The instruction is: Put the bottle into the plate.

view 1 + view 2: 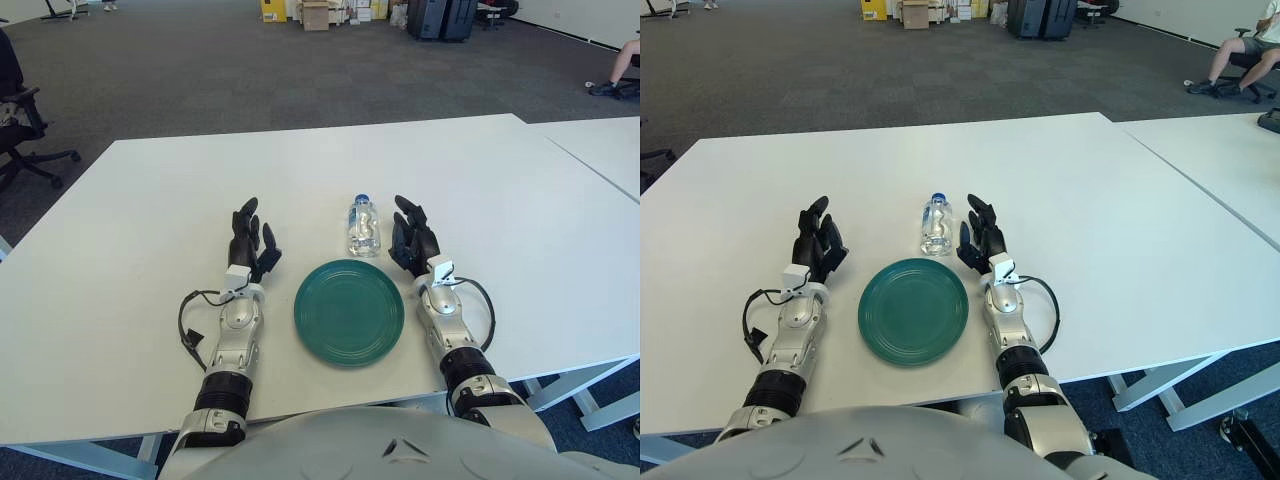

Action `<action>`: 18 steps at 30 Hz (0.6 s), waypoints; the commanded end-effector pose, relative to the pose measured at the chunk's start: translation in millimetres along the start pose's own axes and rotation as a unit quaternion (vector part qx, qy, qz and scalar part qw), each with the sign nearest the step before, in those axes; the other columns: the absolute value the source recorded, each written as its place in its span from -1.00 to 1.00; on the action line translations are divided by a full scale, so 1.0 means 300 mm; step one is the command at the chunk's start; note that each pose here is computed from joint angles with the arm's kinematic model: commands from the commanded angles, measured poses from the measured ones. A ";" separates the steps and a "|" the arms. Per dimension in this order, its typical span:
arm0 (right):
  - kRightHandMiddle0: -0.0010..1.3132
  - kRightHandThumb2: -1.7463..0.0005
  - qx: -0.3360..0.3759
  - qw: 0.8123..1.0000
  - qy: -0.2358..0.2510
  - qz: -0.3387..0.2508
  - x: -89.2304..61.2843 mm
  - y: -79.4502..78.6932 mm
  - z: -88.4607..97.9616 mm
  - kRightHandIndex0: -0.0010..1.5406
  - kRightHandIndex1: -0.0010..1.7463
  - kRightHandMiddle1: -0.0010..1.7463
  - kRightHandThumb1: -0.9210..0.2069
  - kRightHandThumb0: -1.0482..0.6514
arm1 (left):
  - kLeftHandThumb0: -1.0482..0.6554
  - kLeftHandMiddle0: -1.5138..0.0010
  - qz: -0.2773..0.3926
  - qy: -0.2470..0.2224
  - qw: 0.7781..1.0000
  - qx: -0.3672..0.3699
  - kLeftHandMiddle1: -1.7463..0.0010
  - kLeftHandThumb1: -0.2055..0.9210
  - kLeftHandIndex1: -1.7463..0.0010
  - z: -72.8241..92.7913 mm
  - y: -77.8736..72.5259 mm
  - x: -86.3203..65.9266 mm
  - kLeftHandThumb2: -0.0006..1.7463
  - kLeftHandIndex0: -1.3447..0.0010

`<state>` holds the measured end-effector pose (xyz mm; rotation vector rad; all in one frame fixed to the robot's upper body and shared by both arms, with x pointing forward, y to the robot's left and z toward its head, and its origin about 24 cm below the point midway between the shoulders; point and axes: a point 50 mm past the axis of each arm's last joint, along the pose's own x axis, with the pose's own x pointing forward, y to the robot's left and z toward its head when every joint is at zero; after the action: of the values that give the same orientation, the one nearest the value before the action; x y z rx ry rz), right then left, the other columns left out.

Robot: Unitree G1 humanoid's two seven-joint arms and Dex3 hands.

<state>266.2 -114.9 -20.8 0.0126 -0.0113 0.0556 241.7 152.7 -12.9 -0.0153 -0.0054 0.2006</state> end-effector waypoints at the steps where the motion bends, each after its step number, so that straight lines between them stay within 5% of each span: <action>1: -1.00 0.06 -0.005 0.999 0.032 -0.005 -0.026 -0.013 -0.041 -0.72 -0.99 -0.43 -1.00 -0.58 | -0.65 0.64 0.000 0.000 1.000 0.000 0.98 1.00 0.30 0.005 0.000 0.006 0.01 1.00; 7: -1.00 0.07 -0.002 1.000 0.019 -0.009 0.020 -0.047 -0.007 -0.72 -0.99 -0.42 -1.00 -0.58 | -0.66 0.65 0.000 0.001 1.000 0.000 0.98 1.00 0.30 0.007 -0.005 0.011 0.02 1.00; 10: -1.00 0.09 -0.001 1.000 -0.002 -0.014 0.088 -0.078 0.051 -0.71 -0.99 -0.40 -1.00 -0.58 | -0.66 0.64 0.000 0.003 1.000 -0.001 0.98 1.00 0.29 0.007 -0.009 0.015 0.02 1.00; 14: -1.00 0.23 -0.021 0.992 -0.121 -0.023 0.224 -0.078 0.283 -0.69 -0.99 -0.34 -1.00 -0.57 | -0.66 0.64 -0.001 0.001 1.000 -0.002 0.98 1.00 0.29 0.008 -0.014 0.020 0.02 1.00; 18: -1.00 0.35 -0.061 0.978 -0.196 -0.019 0.272 -0.097 0.415 -0.69 -0.99 -0.29 -1.00 -0.57 | -0.66 0.64 -0.002 0.000 1.000 -0.004 0.98 1.00 0.30 0.008 -0.017 0.023 0.02 1.00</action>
<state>314.6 -141.1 24.4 -0.0390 -0.1088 0.0045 241.6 150.2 -15.3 -0.0238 0.0115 0.2013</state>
